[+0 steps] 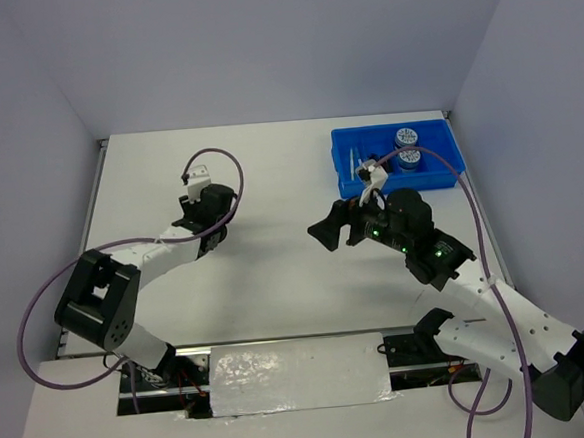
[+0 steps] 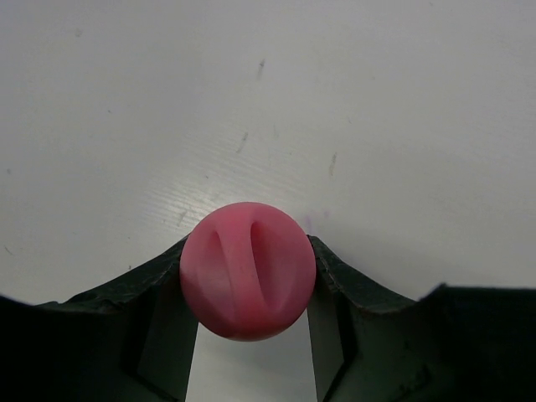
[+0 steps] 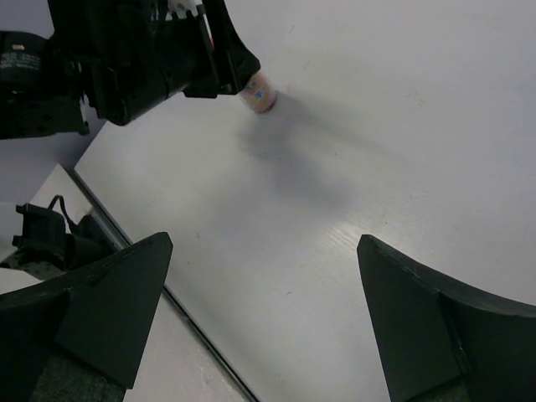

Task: Sort the stationery into containers
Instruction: Pick up the stationery from the center of the board, then place the stationery in the storage box.

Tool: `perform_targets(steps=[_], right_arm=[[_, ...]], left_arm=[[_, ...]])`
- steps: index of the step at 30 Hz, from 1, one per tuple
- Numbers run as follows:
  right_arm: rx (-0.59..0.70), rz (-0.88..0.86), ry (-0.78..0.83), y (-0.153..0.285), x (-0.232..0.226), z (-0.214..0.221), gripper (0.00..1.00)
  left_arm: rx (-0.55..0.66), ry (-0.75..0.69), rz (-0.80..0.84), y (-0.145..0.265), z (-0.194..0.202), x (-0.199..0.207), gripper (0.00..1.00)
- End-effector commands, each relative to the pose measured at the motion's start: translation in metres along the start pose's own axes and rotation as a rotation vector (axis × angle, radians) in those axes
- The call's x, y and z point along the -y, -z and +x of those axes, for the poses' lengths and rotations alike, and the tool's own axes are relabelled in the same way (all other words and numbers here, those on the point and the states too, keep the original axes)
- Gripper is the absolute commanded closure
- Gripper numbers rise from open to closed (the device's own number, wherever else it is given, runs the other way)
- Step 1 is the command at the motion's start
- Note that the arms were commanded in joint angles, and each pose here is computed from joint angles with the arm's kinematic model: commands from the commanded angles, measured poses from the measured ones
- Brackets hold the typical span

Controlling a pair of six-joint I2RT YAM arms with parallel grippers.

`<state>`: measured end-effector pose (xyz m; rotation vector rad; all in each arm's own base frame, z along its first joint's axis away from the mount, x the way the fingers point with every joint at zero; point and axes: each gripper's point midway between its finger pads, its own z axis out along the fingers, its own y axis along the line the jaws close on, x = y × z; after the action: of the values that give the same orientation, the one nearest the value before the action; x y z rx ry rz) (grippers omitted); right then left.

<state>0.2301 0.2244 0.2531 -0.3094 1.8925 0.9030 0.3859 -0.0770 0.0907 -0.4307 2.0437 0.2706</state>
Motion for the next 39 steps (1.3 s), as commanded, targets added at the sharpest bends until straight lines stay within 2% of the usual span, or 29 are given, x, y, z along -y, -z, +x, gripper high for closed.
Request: perform_targets(steps=[1,2,5,6,7,8,11,12,15,17,21,26,35,38,39], right_arm=[[0.038,-0.095,0.094,-0.003,-0.013,-0.004,0.0],[0.024,-0.183,0.12,0.0,-0.027,0.001,0.0],[0.036,-0.329,0.213,0.009,-0.048,0.005,0.0],[0.032,-0.325,0.22,0.009,-0.047,0.005,0.0],[0.016,-0.293,0.213,0.007,-0.042,0.006,0.0],[0.018,-0.274,0.224,0.006,-0.04,0.002,0.0],[-0.018,-0.316,0.22,0.01,-0.048,0.005,0.0],[-0.01,-0.334,0.218,0.013,-0.053,0.002,0.0],[0.024,-0.34,0.185,0.019,-0.059,-0.008,0.0],[0.022,-0.307,0.142,0.018,-0.057,-0.012,0.0],[0.002,-0.389,0.116,0.02,-0.072,-0.008,0.0],[-0.001,-0.487,0.087,0.023,-0.091,-0.01,0.0],[-0.076,-0.56,0.04,0.003,-0.107,0.003,0.01],[-0.092,-0.572,0.044,-0.005,-0.114,0.007,0.06],[-0.1,-0.575,0.037,-0.008,-0.114,0.009,0.14]], left_arm=[[0.011,0.047,0.157,0.022,-0.033,0.024,1.0],[-0.052,0.036,0.301,0.036,-0.027,0.045,1.0],[-0.068,0.081,0.617,0.091,-0.052,0.078,1.0],[-0.124,0.077,0.809,0.122,-0.049,0.098,1.0],[-0.139,0.081,0.908,0.141,-0.053,0.106,1.0],[-0.17,0.089,1.074,0.176,-0.059,0.116,1.0],[-0.175,0.116,1.287,0.225,-0.078,0.123,1.0],[-0.212,0.094,1.41,0.249,-0.075,0.125,1.0],[-0.226,0.089,1.59,0.285,-0.079,0.123,1.0],[-0.209,0.104,1.629,0.296,-0.084,0.118,1.0],[-0.191,0.109,1.783,0.325,-0.085,0.109,1.0],[-0.213,0.117,1.804,0.331,-0.083,0.107,1.0],[-0.215,0.119,1.832,0.336,-0.08,0.109,1.0],[-0.231,0.129,1.867,0.339,-0.078,0.112,1.0],[-0.234,0.128,1.869,0.339,-0.077,0.113,1.0]])
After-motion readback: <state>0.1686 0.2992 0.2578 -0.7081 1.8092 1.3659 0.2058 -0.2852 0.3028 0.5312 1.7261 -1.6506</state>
